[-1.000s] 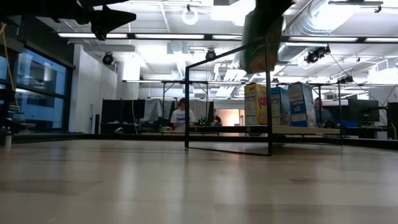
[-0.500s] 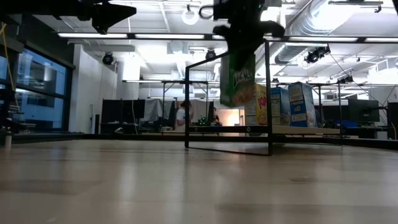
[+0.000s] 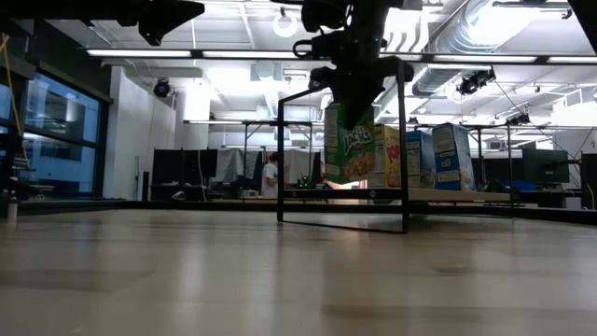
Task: Stack cereal on shelf
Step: Put the right green cereal box on the shelf, then put the yellow cereal box on the shelf aligned with the yellow cereal box
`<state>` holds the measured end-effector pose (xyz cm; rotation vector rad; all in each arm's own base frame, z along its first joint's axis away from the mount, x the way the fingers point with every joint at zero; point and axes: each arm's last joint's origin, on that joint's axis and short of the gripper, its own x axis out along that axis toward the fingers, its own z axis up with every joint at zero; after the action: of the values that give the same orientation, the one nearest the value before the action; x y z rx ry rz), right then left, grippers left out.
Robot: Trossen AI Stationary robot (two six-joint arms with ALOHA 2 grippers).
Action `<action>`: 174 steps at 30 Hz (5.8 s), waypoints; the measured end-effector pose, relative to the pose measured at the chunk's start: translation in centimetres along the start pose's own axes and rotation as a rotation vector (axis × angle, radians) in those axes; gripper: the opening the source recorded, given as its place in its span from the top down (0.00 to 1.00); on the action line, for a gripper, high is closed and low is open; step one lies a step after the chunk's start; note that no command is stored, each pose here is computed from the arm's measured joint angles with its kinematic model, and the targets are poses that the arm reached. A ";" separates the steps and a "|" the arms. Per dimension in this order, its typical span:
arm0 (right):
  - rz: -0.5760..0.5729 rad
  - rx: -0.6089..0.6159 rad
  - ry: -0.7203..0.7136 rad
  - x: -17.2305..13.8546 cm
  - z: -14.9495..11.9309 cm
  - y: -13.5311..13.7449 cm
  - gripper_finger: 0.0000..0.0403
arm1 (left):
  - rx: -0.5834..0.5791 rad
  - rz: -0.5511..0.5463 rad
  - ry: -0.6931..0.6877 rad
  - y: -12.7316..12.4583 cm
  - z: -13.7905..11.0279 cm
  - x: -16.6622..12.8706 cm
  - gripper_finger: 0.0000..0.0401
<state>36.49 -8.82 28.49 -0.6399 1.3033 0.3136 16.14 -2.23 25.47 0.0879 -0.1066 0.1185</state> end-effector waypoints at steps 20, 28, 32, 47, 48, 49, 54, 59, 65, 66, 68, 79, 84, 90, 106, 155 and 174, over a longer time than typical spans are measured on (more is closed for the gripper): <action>0.029 0.091 -0.007 1.3 -0.3 -0.7 0.72 | 0.001 -0.003 0.003 0.0 0.0 0.0 0.36; 0.021 0.109 0.001 1.3 -0.3 -0.8 0.54 | 0.019 -0.005 0.004 0.0 0.0 0.0 0.36; -0.003 0.102 0.043 1.3 -0.4 -0.7 0.47 | 0.020 -0.005 0.004 0.0 0.0 0.0 0.36; -0.003 0.167 0.165 -2.4 -1.1 -0.7 0.41 | 0.036 -0.005 0.004 0.0 0.0 0.0 0.36; 0.002 0.188 0.176 -2.9 -1.2 -0.7 0.41 | 0.037 -0.005 0.004 0.0 0.0 0.0 0.36; 0.007 0.215 0.188 -3.5 -1.3 -0.6 0.41 | 0.037 -0.004 0.004 0.0 0.0 0.0 0.36; 0.022 0.386 0.216 -6.5 -2.2 0.3 0.41 | 0.037 -0.004 0.004 0.0 0.0 0.0 0.36; -0.032 0.501 0.165 -9.3 -3.7 3.4 0.42 | 0.032 -0.006 0.016 0.0 -0.2 0.0 0.36; -0.191 0.559 -0.080 -10.8 -5.5 8.9 0.48 | 0.055 -0.006 0.021 0.0 -0.2 0.0 0.36; -0.213 0.563 -0.129 -10.8 -5.8 9.8 0.49 | 0.064 -0.006 0.021 0.0 -0.2 0.0 0.36; -0.248 0.559 -0.232 -10.8 -6.2 11.3 0.50 | 0.067 -0.006 0.020 0.0 -0.2 0.0 0.36; -0.459 0.578 -0.498 -12.2 -6.7 14.6 0.54 | 0.114 -0.006 0.018 0.0 -0.2 0.0 0.36; -0.491 0.606 -0.599 -12.7 -5.9 14.1 0.54 | 0.108 -0.006 0.018 0.0 -0.2 0.0 0.36; -0.376 0.740 -0.583 -12.0 -6.0 14.6 0.54 | 0.083 -0.006 0.019 0.0 -0.2 0.0 0.36; -0.528 0.737 -0.757 -8.1 -6.5 22.3 0.54 | 0.023 -0.006 0.027 0.0 -0.3 0.0 0.36; -0.724 0.522 -1.178 -3.5 -6.2 23.4 0.54 | -0.050 -0.592 0.887 -15.0 -1.0 -2.4 0.36; -0.709 0.524 -1.160 -3.3 -6.2 23.4 0.54 | -0.038 -0.562 0.953 -14.8 -1.6 -2.6 0.36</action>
<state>17.68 6.40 24.74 -0.3177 -0.0158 -0.2409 15.53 -17.02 22.35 0.0140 0.8649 -0.4081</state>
